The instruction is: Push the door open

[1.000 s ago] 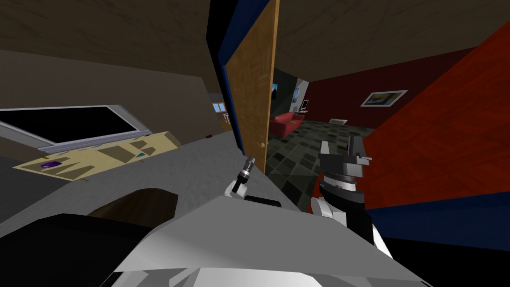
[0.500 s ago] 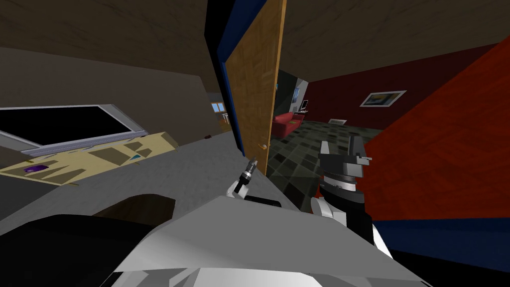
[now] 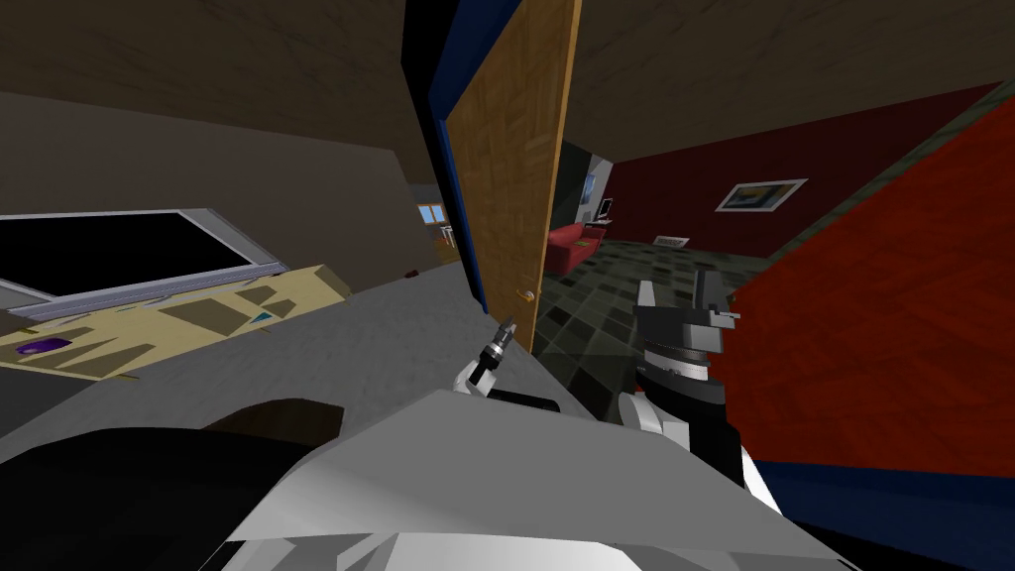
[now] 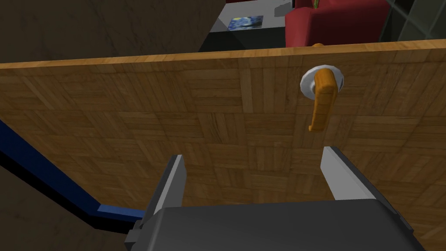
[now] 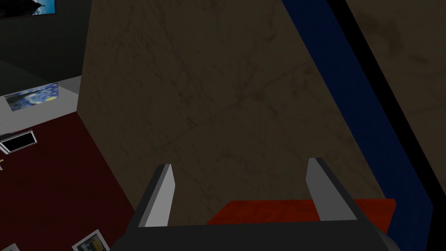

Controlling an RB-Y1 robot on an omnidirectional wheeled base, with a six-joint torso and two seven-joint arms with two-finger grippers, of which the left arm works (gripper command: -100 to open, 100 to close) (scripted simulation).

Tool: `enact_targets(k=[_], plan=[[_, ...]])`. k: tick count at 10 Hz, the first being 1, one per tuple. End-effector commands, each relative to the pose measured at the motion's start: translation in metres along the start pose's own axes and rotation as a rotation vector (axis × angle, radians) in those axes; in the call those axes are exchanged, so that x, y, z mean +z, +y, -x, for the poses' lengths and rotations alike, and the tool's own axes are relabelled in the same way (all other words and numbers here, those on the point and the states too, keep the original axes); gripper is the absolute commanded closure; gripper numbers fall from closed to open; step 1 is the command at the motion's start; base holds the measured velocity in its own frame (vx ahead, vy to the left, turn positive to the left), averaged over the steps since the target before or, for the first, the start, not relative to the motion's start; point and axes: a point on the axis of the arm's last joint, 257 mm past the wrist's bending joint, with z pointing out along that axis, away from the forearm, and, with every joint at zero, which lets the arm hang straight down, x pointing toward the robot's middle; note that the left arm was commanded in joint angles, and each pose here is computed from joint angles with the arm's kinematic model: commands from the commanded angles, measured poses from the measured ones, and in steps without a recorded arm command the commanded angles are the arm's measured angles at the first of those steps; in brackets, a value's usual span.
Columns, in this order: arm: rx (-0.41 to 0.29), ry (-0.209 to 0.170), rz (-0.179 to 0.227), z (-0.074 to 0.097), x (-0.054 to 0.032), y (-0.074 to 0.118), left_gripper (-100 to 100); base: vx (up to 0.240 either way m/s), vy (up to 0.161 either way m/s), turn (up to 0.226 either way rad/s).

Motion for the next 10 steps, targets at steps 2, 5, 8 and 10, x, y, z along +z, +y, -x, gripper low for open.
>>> enact_targets(k=[2,5,8,10], plan=[[-0.009,0.039,0.038,-0.014,-0.0037,0.020,-100,0.111,0.086,-0.025],[-0.015,0.070,0.069,-0.024,-0.0062,0.035,-100,0.115,0.083,-0.024],[-0.022,0.106,0.105,-0.036,-0.0098,0.052,-100,0.092,0.065,-0.020],[-0.024,0.124,0.123,-0.042,-0.0120,0.059,-100,0.117,0.087,-0.023]])
